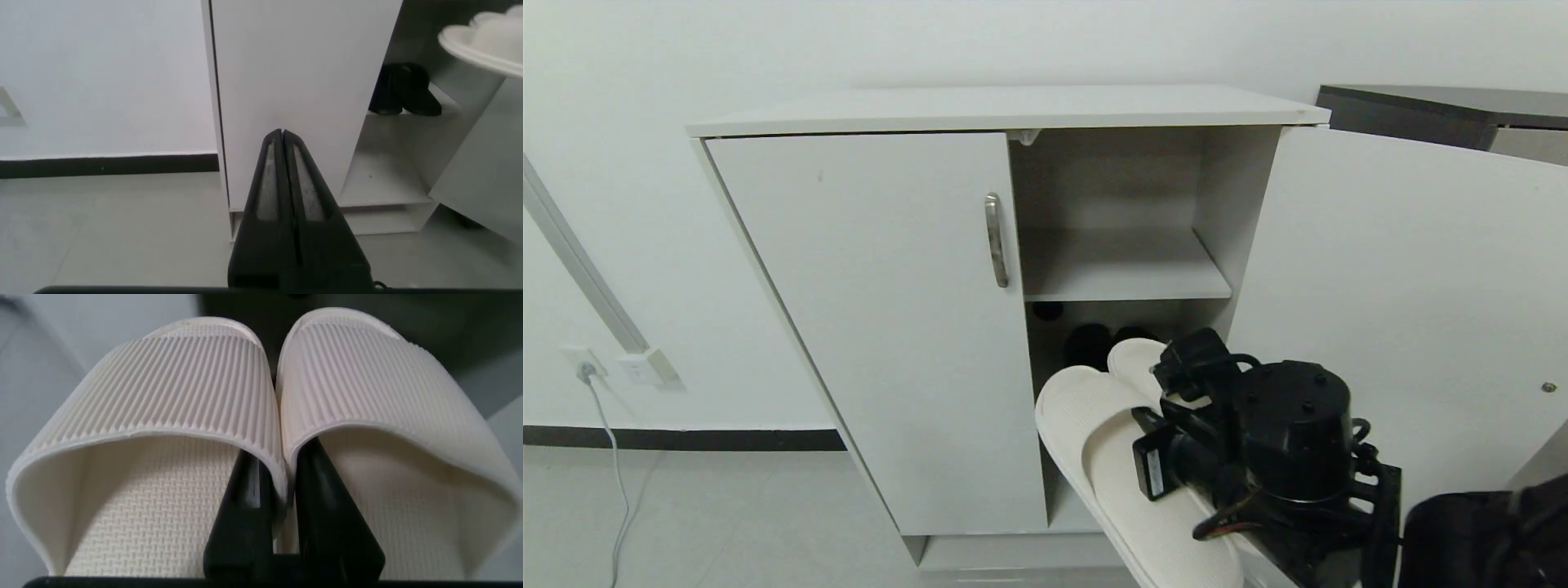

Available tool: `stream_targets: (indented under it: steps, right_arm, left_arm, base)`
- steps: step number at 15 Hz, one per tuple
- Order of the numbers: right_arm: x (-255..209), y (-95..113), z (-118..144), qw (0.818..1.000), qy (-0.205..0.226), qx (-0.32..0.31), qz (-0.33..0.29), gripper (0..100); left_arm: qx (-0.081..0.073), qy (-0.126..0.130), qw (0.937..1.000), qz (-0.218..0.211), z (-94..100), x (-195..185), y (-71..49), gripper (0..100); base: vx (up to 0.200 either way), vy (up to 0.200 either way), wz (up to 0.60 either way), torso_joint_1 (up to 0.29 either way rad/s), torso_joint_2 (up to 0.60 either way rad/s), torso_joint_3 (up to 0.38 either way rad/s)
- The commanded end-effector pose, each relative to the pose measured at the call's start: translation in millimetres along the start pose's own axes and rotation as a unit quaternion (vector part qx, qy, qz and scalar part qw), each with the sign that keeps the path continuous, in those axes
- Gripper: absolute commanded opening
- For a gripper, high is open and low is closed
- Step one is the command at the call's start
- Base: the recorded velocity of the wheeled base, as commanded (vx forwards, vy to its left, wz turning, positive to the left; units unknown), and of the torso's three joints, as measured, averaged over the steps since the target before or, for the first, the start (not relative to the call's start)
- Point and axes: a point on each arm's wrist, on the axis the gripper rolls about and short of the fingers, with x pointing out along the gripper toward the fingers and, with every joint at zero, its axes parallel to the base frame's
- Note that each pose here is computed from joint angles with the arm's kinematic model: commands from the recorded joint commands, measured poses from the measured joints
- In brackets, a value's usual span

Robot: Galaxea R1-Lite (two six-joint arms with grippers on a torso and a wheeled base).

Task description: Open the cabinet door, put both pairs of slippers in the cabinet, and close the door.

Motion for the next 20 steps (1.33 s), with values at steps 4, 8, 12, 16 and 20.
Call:
stream_targets:
  steps: [4, 8, 12, 16, 20]
  right_arm:
    - [33, 27, 32, 0.996, -0.007, 0.008, -0.087, 0]
    - [20, 32, 83, 0.990, 0.010, 0.041, -0.138, 0]
    - [32, 30, 103, 0.984, -0.008, 0.060, -0.165, 0]
    - [37, 32, 96, 0.984, 0.000, 0.054, -0.169, 0]
    - [37, 31, 89, 0.984, 0.008, 0.050, -0.172, 0]
  left_arm:
    - [0.000, 0.000, 1.0000, 0.000, 0.0, 0, 0.0, 0]
    - [0.000, 0.000, 1.0000, -0.001, 0.0, 0, 0.0, 0]
    - [0.000, 0.000, 1.0000, 0.001, 0.0, 0, 0.0, 0]
    - [0.000, 0.000, 1.0000, 0.001, 0.0, 0, 0.0, 0]
    - [0.000, 0.000, 1.0000, 0.000, 0.0, 0, 0.0, 0]
  base:
    - [0.000, 0.000, 0.00, 0.000, 0.00, 0.000]
    - [0.000, 0.000, 0.00, 0.000, 0.00, 0.000]
    - [0.000, 0.000, 0.00, 0.000, 0.00, 0.000]
    - [0.000, 0.000, 0.00, 0.000, 0.00, 0.000]
    - [0.000, 0.000, 0.00, 0.000, 0.00, 0.000]
